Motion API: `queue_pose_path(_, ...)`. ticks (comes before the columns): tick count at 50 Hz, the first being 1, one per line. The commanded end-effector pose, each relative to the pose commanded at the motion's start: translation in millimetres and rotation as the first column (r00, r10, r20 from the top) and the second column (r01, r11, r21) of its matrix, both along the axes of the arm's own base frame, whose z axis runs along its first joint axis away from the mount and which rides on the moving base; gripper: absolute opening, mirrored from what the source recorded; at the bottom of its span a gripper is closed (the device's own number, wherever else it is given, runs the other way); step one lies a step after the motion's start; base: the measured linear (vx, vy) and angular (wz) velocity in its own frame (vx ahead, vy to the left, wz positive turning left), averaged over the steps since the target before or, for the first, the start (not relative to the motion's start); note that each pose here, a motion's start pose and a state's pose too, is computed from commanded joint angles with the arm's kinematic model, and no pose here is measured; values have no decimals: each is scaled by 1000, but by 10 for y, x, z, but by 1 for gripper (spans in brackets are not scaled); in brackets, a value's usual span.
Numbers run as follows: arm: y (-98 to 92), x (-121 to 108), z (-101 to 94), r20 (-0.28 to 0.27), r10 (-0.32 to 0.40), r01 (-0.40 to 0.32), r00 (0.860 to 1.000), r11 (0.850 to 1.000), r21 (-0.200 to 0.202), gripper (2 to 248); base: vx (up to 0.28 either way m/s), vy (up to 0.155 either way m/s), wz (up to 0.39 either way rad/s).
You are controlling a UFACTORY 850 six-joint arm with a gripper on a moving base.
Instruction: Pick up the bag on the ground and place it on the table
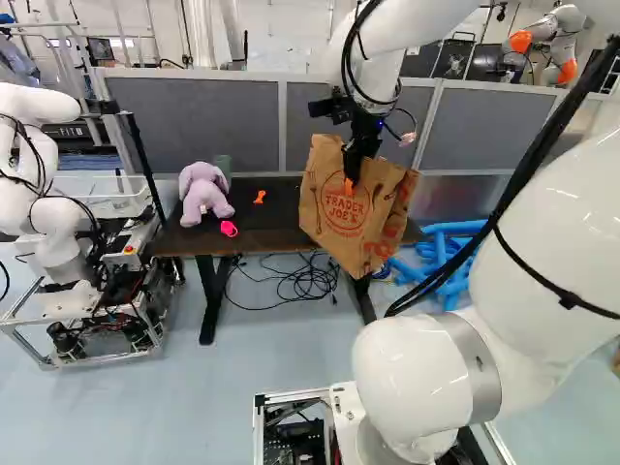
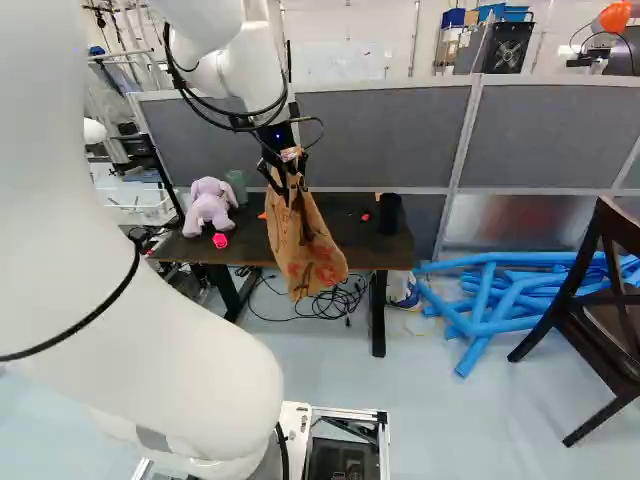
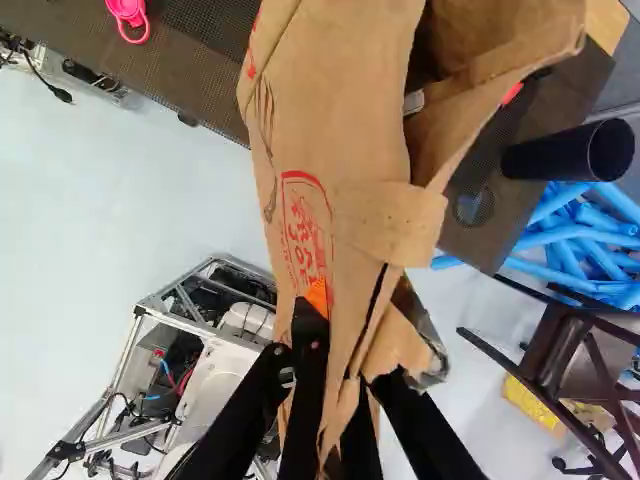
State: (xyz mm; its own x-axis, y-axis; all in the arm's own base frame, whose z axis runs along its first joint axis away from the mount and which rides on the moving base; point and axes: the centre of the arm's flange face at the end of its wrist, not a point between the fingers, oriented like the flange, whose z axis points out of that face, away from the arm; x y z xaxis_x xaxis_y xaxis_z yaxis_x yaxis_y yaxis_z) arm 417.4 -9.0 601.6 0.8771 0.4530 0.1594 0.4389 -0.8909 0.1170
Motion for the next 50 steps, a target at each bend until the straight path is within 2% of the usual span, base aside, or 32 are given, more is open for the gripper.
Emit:
queue_pose_path(18, 0, 0, 0, 0, 0, 0, 1000, 1000, 0, 21, 151, 4, 3)
queue_pose_path(50, 0, 0, 0, 0, 0, 0, 1000, 1000, 0, 21, 149, 32, 145)
